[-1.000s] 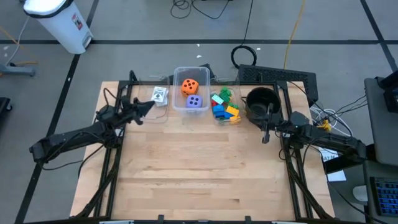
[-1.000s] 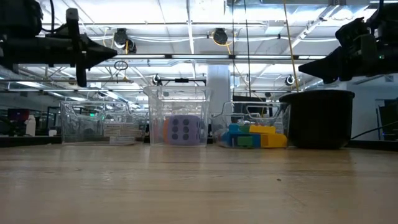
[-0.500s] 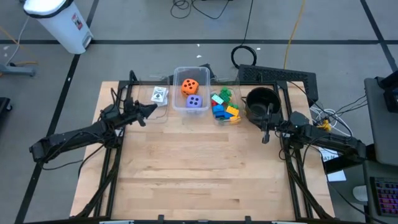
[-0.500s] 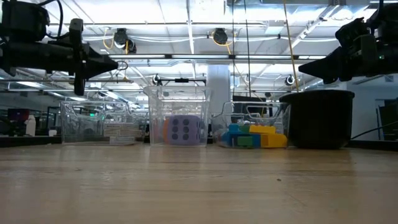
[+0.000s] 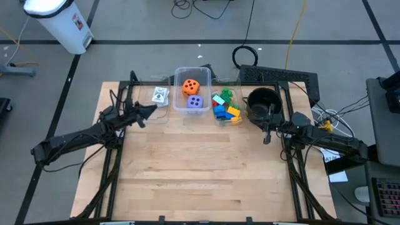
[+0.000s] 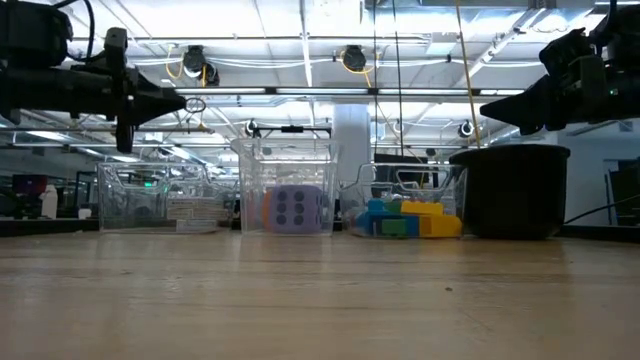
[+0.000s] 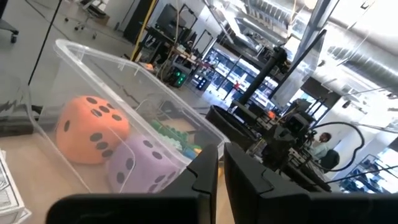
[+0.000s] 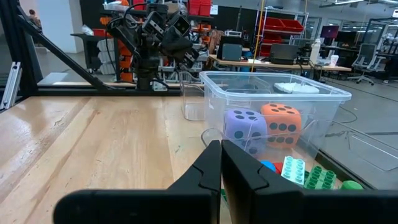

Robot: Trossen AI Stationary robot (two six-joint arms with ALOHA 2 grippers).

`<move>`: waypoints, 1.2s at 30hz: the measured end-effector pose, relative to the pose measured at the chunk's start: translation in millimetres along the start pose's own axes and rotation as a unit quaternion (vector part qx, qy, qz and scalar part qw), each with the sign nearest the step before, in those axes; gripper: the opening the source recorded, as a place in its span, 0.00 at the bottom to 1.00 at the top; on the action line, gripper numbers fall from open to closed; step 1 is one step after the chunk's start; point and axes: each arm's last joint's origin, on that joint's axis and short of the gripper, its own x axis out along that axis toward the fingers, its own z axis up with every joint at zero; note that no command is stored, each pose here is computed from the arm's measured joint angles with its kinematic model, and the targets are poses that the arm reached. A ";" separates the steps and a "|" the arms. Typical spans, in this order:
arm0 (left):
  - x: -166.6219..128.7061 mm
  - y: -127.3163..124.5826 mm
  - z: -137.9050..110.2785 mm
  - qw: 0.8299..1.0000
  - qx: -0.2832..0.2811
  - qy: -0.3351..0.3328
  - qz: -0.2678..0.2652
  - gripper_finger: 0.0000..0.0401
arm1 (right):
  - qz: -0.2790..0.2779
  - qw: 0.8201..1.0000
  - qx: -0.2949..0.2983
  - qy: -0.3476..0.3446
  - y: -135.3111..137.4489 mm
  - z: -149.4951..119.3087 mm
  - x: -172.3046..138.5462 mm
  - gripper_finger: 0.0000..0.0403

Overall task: Pick & Place Toys
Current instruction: Return to Home Position

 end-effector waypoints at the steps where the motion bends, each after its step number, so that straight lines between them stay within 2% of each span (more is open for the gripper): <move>1: -1.0 -0.6 0.7 1.000 0.000 -0.003 -0.002 0.08 | 0.000 1.000 0.000 0.000 0.0 0.0 0.0 0.01; 14: -19.2 -14.0 17.5 0.994 0.010 -0.093 -0.064 0.08 | 0.000 1.000 0.000 0.000 0.0 0.0 0.0 0.01; 36: -19.4 -14.2 17.8 0.993 0.010 -0.094 -0.064 0.08 | 0.000 1.000 0.000 0.000 0.0 0.0 0.0 0.01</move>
